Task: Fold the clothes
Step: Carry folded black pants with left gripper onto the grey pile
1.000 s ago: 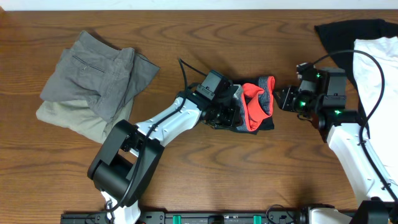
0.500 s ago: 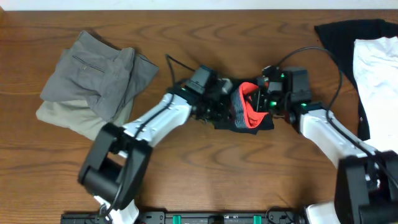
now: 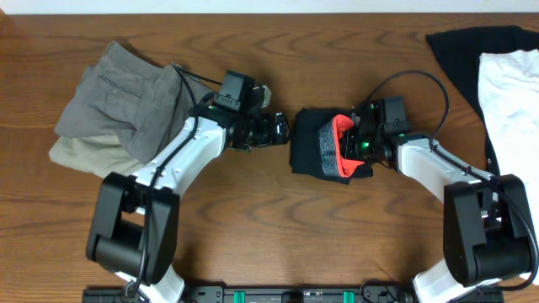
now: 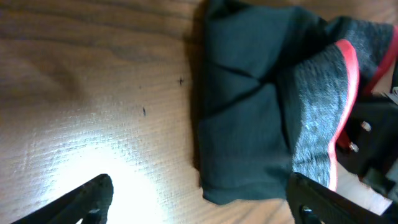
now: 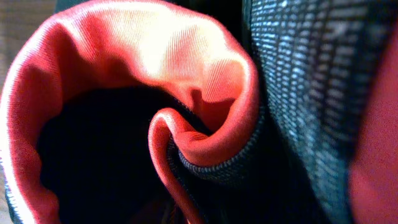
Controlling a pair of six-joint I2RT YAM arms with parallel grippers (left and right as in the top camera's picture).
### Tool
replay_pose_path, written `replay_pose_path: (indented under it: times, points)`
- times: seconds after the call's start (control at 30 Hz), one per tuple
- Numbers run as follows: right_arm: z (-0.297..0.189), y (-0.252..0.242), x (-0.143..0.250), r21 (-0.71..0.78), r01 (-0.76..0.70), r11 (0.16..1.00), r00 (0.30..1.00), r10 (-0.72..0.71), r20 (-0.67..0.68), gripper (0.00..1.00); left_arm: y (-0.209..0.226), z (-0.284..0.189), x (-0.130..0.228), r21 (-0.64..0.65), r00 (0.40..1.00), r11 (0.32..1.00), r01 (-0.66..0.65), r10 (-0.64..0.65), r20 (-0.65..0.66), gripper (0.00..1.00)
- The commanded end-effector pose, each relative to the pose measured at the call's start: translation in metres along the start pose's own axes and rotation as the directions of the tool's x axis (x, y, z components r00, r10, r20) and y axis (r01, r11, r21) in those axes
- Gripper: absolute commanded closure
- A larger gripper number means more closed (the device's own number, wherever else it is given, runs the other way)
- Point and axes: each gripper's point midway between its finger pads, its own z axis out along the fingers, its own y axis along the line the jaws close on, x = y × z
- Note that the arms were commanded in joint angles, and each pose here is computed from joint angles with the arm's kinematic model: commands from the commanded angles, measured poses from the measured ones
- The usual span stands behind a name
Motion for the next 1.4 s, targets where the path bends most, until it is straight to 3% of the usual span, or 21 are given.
replay_pose_path:
  times: [0.0,0.27,0.37,0.57,0.7,0.8,0.93,1.07,1.23,1.37]
  points:
    - [0.011,-0.044,0.022,0.167,-0.056,0.984,0.997,0.065,-0.048,0.83,0.002,0.019,0.001,0.038,0.998,0.998,0.052,-0.051,-0.035,0.08]
    - [0.011,-0.043,0.023,0.164,-0.056,0.985,0.997,0.065,-0.049,0.82,-0.017,0.062,0.003,0.278,0.990,0.956,0.092,-0.059,-0.125,0.08]
    - [0.011,-0.042,0.023,0.159,-0.056,0.986,0.997,0.065,-0.050,0.83,-0.027,0.069,0.008,0.347,0.986,0.932,0.101,-0.047,-0.161,0.14]
    - [0.011,-0.042,0.023,0.157,-0.056,0.986,0.997,0.065,-0.051,0.82,-0.047,0.088,0.032,0.366,0.979,0.929,0.061,0.016,-0.205,0.17]
    - [0.011,-0.041,0.023,0.153,-0.057,0.987,0.997,0.065,-0.051,0.83,-0.061,0.095,0.046,0.368,0.973,0.929,0.028,0.058,-0.221,0.34]
    - [0.012,-0.039,0.024,0.138,-0.058,0.989,0.996,0.066,-0.057,0.83,-0.063,0.096,0.046,0.370,0.974,0.929,0.019,0.066,-0.217,0.56]
    - [0.009,-0.035,0.022,0.117,-0.061,0.991,0.996,0.068,-0.055,0.82,-0.063,0.092,0.034,0.395,0.981,0.919,0.004,0.073,-0.180,0.78]
    - [-0.015,-0.025,0.006,0.070,-0.065,0.995,0.998,0.065,0.007,0.81,-0.068,0.072,0.015,0.486,0.985,0.874,-0.016,0.098,-0.144,0.94]
    - [-0.077,-0.010,-0.031,0.032,-0.049,0.998,0.980,0.041,0.196,0.82,-0.065,0.021,-0.035,0.575,0.996,0.817,-0.045,0.084,-0.042,0.94]
    - [-0.128,0.007,-0.053,0.009,-0.005,1.000,0.936,0.002,0.352,0.81,-0.048,-0.045,-0.089,0.608,0.992,0.786,-0.111,0.052,0.114,0.94]
